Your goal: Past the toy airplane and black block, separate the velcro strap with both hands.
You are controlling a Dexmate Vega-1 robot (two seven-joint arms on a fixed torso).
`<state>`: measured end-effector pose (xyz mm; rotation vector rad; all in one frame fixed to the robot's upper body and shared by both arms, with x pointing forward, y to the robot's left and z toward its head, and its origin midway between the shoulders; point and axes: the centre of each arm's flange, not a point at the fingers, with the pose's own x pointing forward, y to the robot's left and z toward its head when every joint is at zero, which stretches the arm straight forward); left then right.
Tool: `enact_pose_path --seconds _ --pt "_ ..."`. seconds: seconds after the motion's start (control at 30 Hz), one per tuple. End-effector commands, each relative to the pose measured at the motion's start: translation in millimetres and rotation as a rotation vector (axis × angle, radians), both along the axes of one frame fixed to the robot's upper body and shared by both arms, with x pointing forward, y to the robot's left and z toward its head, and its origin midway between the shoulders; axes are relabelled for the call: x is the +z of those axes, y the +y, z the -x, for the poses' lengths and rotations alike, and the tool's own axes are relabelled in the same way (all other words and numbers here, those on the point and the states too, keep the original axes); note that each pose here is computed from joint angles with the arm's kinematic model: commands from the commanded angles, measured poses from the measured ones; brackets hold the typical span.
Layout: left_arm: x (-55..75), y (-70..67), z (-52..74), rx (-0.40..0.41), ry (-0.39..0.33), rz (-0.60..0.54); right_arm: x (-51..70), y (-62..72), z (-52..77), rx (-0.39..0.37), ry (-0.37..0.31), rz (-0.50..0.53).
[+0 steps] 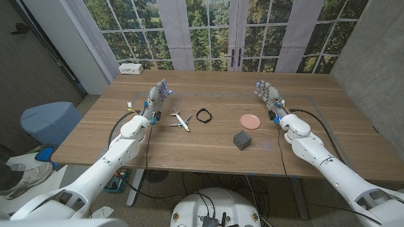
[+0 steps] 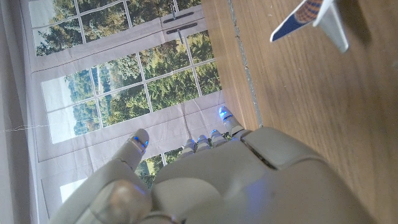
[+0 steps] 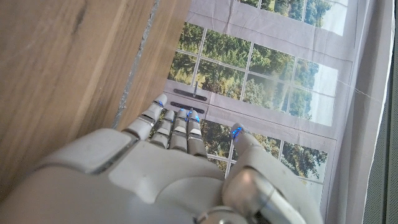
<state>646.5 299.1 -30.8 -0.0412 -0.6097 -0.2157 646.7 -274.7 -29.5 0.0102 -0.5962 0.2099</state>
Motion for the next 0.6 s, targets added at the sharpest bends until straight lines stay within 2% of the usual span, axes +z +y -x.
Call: enact_pose_path --seconds 0.03,0.3,0.6 --pt "-3.8 8.9 9.0 0.004 -0.017 0.004 2.4 17.3 4.1 -0.005 -0.019 0.045" --pt "-5.2 12.0 13.5 0.013 -0.018 0.011 8.6 20.8 4.7 -0.017 -0.050 0.062" --pt "-6.3 13.5 12.5 0.012 -0.003 -0.005 11.1 25.0 18.0 -0.105 -0.096 0.116"
